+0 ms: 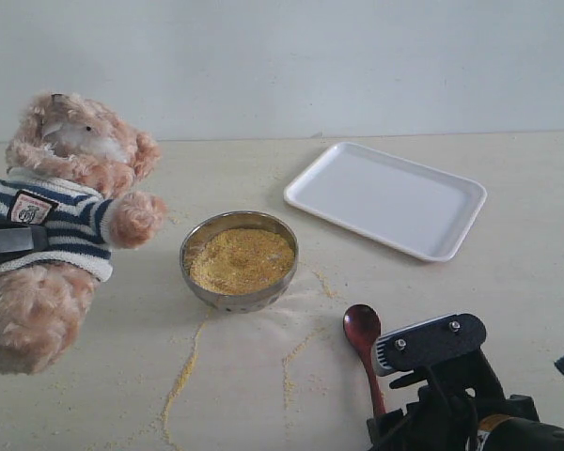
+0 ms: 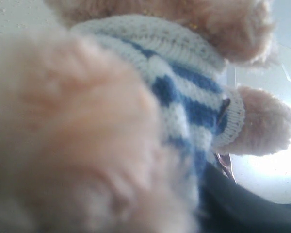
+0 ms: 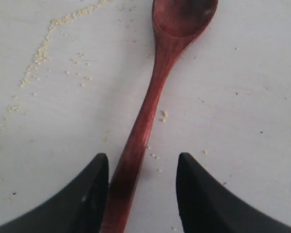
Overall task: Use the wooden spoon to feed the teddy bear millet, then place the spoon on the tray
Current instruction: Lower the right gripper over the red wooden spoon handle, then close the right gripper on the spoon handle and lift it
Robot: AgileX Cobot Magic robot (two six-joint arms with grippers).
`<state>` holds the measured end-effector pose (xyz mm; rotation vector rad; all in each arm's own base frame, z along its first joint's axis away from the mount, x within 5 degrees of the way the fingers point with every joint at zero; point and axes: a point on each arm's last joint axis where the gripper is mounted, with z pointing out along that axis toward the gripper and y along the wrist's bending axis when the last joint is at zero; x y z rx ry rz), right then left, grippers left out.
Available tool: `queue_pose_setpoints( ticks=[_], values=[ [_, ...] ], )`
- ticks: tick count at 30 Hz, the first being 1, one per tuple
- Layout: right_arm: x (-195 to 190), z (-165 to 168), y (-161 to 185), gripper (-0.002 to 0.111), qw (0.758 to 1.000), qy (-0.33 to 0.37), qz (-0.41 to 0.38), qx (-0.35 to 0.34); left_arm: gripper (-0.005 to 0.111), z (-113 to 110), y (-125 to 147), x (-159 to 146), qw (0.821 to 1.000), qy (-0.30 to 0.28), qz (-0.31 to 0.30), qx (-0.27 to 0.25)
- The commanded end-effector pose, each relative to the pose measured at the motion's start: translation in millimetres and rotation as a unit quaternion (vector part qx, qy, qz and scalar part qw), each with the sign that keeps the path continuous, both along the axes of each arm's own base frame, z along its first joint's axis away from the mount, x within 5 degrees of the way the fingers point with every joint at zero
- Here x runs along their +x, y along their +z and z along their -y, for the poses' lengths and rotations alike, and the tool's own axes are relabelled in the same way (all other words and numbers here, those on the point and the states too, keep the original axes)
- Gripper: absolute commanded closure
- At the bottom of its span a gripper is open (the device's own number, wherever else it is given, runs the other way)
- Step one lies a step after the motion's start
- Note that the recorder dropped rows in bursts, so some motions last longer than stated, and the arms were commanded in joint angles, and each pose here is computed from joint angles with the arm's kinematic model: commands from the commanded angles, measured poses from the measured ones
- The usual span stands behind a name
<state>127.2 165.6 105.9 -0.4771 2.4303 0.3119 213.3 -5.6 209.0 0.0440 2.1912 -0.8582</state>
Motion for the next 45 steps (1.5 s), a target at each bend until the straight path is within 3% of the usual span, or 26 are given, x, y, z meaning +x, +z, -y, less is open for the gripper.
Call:
queue_pose_setpoints(
  ticks=[1, 24, 30, 38, 43, 45],
  values=[
    [1, 0, 1, 0.064, 1.000, 0.005, 0.005, -0.001, 0.102, 0, 1, 0, 1.000, 0.003, 0.004, -0.011],
    [3, -1, 1, 0.064, 1.000, -0.002, 0.013, 0.002, 0.102, 0, 1, 0, 1.000, 0.003, 0.004, -0.011],
    [11, -19, 4, 0.064, 1.000, 0.006, 0.011, 0.013, 0.102, 0, 1, 0, 1.000, 0.003, 0.004, -0.011],
    [11, -17, -17, 0.064, 1.000, -0.009, -0.013, -0.024, 0.102, 0, 1, 0, 1.000, 0.003, 0.004, -0.011],
    [14, -15, -17, 0.105, 0.999, -0.037, -0.006, -0.019, 0.102, 0, 1, 0, 1.000, 0.003, 0.004, -0.011],
    [15, -12, -16, 0.108, 0.997, -0.070, -0.005, -0.012, 0.102, 0, 1, 0, 1.000, 0.003, 0.004, -0.011]
  ],
)
